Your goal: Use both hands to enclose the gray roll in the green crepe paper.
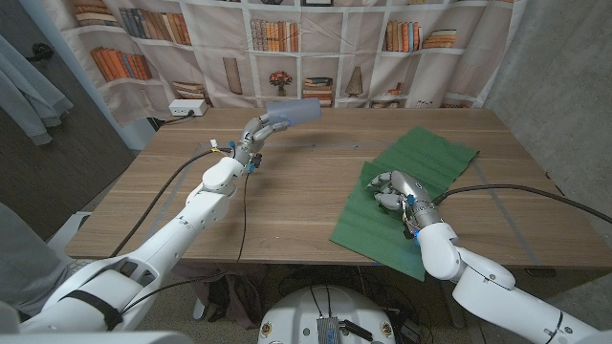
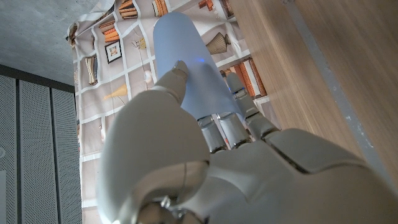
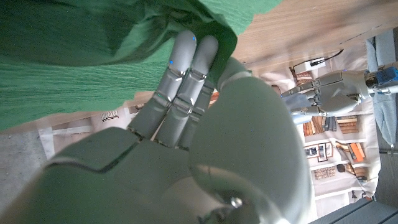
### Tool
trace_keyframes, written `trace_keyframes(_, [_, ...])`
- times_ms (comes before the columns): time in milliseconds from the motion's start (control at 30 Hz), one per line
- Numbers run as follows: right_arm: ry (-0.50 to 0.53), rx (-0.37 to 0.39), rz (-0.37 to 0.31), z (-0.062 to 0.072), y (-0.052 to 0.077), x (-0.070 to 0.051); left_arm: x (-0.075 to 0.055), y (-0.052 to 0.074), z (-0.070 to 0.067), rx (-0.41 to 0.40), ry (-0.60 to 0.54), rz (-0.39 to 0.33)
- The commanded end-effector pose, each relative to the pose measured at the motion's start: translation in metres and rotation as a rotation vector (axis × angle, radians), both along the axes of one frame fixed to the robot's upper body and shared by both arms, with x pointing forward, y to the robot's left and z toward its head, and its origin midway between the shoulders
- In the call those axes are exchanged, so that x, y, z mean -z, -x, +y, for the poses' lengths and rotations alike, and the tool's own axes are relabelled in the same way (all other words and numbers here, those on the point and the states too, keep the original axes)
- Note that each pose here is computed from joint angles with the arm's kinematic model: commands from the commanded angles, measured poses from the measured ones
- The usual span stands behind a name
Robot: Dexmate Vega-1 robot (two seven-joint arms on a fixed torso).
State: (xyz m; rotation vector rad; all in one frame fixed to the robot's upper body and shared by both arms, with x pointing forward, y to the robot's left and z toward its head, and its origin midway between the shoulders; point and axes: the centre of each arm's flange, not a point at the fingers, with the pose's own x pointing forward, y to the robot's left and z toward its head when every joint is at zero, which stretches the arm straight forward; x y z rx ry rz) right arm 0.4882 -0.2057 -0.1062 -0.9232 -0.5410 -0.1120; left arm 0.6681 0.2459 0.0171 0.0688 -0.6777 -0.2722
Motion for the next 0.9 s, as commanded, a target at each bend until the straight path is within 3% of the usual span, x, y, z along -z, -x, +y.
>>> trace_keyframes(33, [-0.186, -0.048, -0.041, -0.016, 0.009, -0.017, 0.003, 0.001, -0.005, 0.008, 0.003, 0.005])
trace_keyframes(467, [-0.399, -0.128, -0.089, -0.037, 0.015, -0.050, 0.001, 0.000, -0.011, 0.039, -0.037, 0.015])
trace_keyframes(667, [-0.435, -0.188, -0.133, -0.039, 0.020, -0.066, -0.005, -0.002, -0.016, 0.050, -0.049, 0.011])
trace_keyframes(900, [-0.461, -0.317, -0.142, -0.042, 0.019, -0.077, -0.014, -0.005, -0.020, 0.057, -0.068, -0.002])
